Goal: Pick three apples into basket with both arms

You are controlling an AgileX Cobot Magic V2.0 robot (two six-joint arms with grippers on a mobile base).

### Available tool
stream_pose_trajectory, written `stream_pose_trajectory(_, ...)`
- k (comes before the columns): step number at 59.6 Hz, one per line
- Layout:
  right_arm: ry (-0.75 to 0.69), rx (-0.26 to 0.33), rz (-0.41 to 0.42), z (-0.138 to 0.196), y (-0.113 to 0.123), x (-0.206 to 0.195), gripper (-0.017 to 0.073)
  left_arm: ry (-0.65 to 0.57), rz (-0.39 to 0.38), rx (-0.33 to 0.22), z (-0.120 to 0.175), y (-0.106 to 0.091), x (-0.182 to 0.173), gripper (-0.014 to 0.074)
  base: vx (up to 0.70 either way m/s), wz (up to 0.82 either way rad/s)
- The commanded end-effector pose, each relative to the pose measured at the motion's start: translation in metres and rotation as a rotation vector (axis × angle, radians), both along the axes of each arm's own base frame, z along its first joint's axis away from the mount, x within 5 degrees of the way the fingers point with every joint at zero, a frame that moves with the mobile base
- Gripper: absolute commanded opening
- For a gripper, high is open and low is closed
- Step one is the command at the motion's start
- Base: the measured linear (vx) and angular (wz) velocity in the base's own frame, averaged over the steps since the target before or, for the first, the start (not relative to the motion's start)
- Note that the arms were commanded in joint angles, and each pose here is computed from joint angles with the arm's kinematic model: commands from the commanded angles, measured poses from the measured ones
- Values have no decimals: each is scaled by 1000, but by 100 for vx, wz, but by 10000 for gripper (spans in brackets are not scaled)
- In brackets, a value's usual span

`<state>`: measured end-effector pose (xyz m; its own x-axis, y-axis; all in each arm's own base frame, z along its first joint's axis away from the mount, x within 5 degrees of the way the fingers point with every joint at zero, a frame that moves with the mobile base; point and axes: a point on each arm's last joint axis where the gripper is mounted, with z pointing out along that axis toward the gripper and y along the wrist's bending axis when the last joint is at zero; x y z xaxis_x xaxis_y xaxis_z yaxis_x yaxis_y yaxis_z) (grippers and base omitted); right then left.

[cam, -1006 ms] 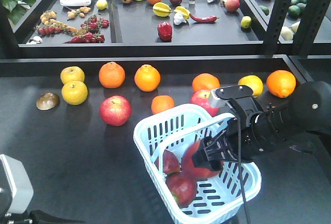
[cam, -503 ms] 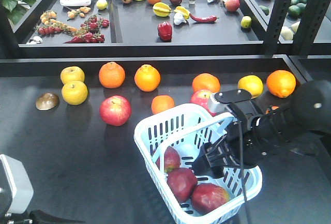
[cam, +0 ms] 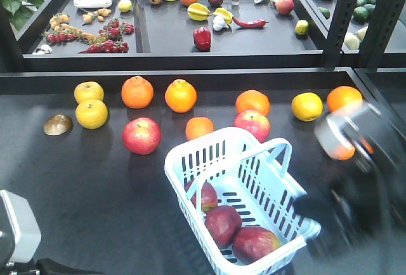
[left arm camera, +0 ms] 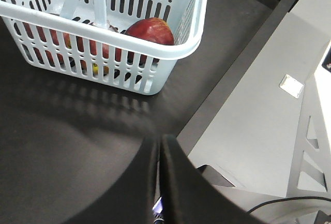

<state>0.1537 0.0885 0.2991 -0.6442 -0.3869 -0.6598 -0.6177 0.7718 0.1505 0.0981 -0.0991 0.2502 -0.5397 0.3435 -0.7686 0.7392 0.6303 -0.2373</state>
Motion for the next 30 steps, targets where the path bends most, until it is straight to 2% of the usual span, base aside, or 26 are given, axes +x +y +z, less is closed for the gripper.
stream_pose_trajectory(1,-148,48,-52,0,-12,-20,-6,-22,31,-53,10,-2,3,-6,0,0)
stream_pose_trajectory(6,-209,60,-77,-12,-20,-35,-6,-21,30,-53,10,-2,3,-6,0,0)
stream_pose_trajectory(12,-259,35,-93,-27,-28,-47,-6,-17,25,-51,10,-2,3,-6,0,0)
stream_pose_trajectory(22,-262,0,-121,-47,-37,-59,-6,-18,27,-52,10,-2,3,-6,0,0)
stream_pose_trajectory(30,-270,0,-127,-49,-38,-60,-6,-20,28,-52,10,-2,3,-6,0,0)
